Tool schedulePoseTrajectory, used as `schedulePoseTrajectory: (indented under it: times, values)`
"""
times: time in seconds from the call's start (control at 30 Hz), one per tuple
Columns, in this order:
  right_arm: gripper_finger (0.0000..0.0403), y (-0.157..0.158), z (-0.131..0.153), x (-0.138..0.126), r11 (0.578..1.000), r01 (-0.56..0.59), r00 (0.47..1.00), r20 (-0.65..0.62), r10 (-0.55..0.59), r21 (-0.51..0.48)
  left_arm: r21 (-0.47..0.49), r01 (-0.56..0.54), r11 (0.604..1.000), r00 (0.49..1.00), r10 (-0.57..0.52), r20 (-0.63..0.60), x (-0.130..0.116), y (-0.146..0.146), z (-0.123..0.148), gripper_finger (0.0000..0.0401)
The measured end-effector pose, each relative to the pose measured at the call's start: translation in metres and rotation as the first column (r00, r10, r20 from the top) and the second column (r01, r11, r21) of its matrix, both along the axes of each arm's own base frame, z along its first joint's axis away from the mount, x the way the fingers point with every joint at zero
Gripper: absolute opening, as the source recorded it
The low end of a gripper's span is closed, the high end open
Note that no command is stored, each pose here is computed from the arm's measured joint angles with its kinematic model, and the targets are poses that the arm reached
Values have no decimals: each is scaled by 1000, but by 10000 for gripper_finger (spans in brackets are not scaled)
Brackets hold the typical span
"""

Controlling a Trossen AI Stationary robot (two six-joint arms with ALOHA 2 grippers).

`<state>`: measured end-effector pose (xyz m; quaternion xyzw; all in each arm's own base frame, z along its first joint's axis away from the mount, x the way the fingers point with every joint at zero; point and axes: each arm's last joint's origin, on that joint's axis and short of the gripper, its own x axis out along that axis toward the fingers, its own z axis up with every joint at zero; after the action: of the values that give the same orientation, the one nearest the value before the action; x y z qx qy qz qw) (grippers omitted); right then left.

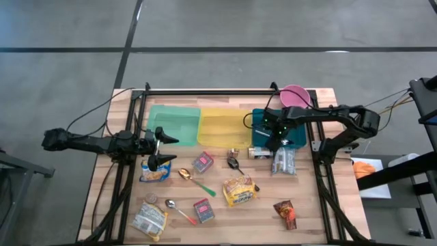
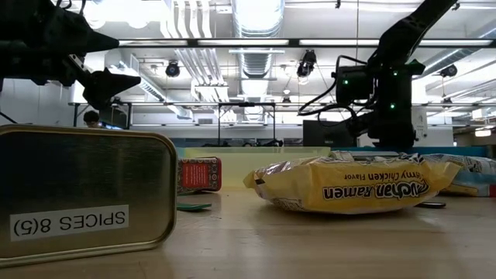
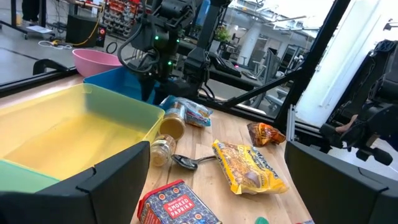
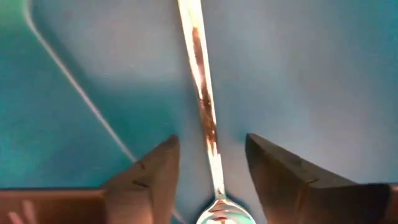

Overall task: Pick & Place Food Item
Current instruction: Put the blue noodle pack into the yellow bin

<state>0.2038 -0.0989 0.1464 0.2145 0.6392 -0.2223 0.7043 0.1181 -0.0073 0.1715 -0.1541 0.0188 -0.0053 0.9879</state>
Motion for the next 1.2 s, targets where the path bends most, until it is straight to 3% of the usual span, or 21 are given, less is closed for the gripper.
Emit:
schedulePoseTrajectory:
  times: [0.27, 0.7, 0.87, 1.07, 1.2]
  values:
    - [246, 0, 0, 0, 1000, 5, 1000, -2, -5, 0, -3, 0, 1000, 1000, 0, 0, 0, 0, 0, 381]
    - [253, 1, 3, -2, 1000, 9, 1000, -9, -9, 4, -2, 0, 1000, 1000, 0, 0, 0, 0, 0, 381]
    - [253, 2, 26, -6, 998, 59, 998, -2, -59, -18, 0, 0, 1000, 1000, 0, 0, 0, 0, 0, 381]
    - [253, 9, 56, -16, 987, 147, 982, 128, -139, -62, 0, 0, 1000, 1000, 0, 0, 0, 0, 0, 381]
    - [252, 24, 69, -20, 988, 120, 978, 181, -101, -97, 0, 0, 1000, 1000, 0, 0, 0, 0, 0, 381]
